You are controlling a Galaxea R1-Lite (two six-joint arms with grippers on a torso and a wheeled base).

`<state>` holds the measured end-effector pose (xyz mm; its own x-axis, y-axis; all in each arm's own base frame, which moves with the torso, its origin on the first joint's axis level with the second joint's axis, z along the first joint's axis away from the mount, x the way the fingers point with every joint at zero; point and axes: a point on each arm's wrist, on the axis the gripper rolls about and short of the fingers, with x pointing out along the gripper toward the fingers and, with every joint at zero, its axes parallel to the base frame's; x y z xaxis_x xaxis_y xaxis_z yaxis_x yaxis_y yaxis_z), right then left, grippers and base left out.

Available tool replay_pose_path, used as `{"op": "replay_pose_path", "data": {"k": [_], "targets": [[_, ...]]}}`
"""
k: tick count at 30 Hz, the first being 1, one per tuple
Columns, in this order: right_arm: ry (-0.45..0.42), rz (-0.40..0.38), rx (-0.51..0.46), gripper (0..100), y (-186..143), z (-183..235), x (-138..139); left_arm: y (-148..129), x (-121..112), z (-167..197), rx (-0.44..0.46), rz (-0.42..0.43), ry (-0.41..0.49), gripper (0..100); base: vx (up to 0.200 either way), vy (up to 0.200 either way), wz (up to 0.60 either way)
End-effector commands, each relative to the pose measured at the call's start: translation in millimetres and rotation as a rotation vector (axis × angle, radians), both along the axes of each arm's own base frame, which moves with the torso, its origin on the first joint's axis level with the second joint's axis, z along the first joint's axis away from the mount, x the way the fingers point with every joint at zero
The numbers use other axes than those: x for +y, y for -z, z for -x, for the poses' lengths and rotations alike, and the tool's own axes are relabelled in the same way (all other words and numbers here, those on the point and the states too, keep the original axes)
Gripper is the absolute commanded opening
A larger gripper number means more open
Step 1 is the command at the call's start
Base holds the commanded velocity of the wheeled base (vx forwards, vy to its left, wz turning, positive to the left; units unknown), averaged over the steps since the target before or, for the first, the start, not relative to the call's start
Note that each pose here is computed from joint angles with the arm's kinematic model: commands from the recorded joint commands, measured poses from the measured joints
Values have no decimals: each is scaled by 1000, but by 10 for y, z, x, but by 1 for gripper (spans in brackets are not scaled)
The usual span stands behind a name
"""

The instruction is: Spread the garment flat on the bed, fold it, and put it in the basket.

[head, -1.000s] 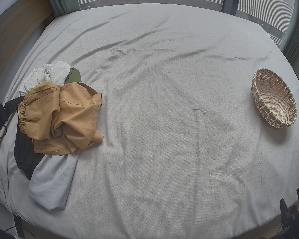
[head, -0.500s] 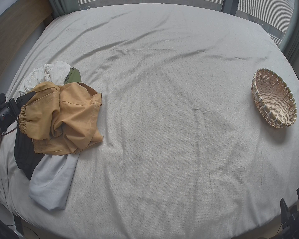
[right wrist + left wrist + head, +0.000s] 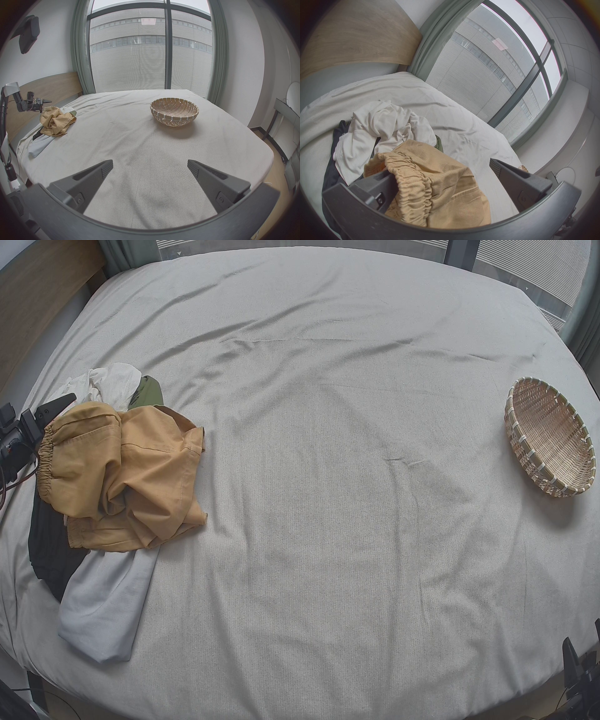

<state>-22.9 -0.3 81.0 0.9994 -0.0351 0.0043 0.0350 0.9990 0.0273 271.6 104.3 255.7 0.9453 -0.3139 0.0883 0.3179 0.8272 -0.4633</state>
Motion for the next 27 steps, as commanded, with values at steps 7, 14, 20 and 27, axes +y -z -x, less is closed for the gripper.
{"op": "replay_pose_path", "data": {"k": [7,14,20,27], "targets": [[0,1,15,100,49,-11,0,200,-24,78,-66,-124,31,100,0,0,0],[0,1,15,100,49,-11,0,219,-45,122,-115,-153,66,100,0,0,0],[0,3,15,100,49,-11,0,297,-36,110,-104,-175,65,0,0,0,0],[0,4,15,100,49,-11,0,360,-15,64,-93,-188,64,0,0,0,0]]}}
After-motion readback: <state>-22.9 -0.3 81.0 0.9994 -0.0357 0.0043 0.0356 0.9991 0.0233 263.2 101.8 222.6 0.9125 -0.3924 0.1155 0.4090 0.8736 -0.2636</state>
